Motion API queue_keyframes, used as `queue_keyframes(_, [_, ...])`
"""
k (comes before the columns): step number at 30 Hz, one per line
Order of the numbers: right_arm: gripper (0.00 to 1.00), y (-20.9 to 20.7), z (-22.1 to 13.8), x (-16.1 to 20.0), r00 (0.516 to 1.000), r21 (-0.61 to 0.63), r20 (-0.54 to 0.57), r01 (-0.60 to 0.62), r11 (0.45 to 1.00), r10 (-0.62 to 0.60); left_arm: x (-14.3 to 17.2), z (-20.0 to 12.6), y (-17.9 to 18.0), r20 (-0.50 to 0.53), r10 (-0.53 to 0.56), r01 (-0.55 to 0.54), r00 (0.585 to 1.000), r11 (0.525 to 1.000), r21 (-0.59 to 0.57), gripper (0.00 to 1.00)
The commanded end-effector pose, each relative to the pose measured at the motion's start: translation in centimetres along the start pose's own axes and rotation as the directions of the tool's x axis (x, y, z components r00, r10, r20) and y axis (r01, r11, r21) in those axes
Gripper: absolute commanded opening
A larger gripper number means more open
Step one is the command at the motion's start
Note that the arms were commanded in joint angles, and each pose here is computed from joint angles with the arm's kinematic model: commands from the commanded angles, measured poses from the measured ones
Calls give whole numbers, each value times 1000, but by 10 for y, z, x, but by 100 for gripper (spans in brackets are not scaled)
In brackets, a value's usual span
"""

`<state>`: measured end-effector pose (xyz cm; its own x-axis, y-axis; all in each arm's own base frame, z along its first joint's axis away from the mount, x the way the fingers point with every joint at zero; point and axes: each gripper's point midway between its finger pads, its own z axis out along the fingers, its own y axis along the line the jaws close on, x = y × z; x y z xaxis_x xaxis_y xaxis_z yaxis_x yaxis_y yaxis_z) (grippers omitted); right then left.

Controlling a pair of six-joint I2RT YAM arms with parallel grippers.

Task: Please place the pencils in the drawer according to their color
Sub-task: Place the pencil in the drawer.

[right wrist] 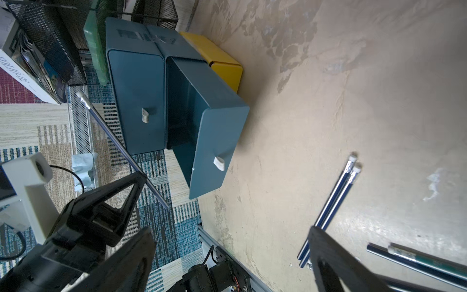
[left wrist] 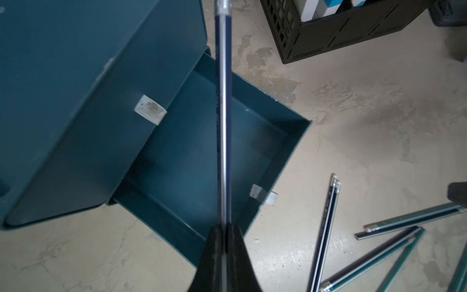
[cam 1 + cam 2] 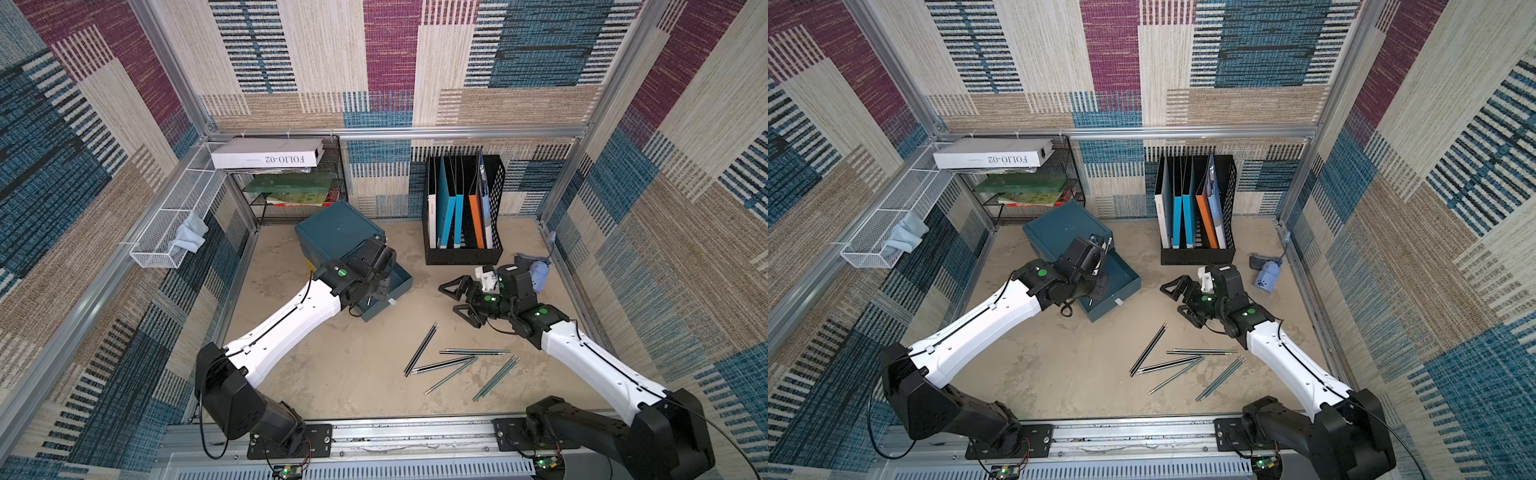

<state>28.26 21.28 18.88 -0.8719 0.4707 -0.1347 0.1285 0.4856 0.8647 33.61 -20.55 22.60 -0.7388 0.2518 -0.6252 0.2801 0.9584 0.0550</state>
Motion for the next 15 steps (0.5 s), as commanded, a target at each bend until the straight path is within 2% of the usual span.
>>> queue_keyframes(1, [98,8,3,-2,1000,-24,22,16,1000,-15,-9,4,10,38,57,-56,998,998,-39,0])
queue_keyframes(15, [98,10,5,5,999,-15,33,21,1000,-21,8,41,13,-11,87,-87,996,995,-47,0])
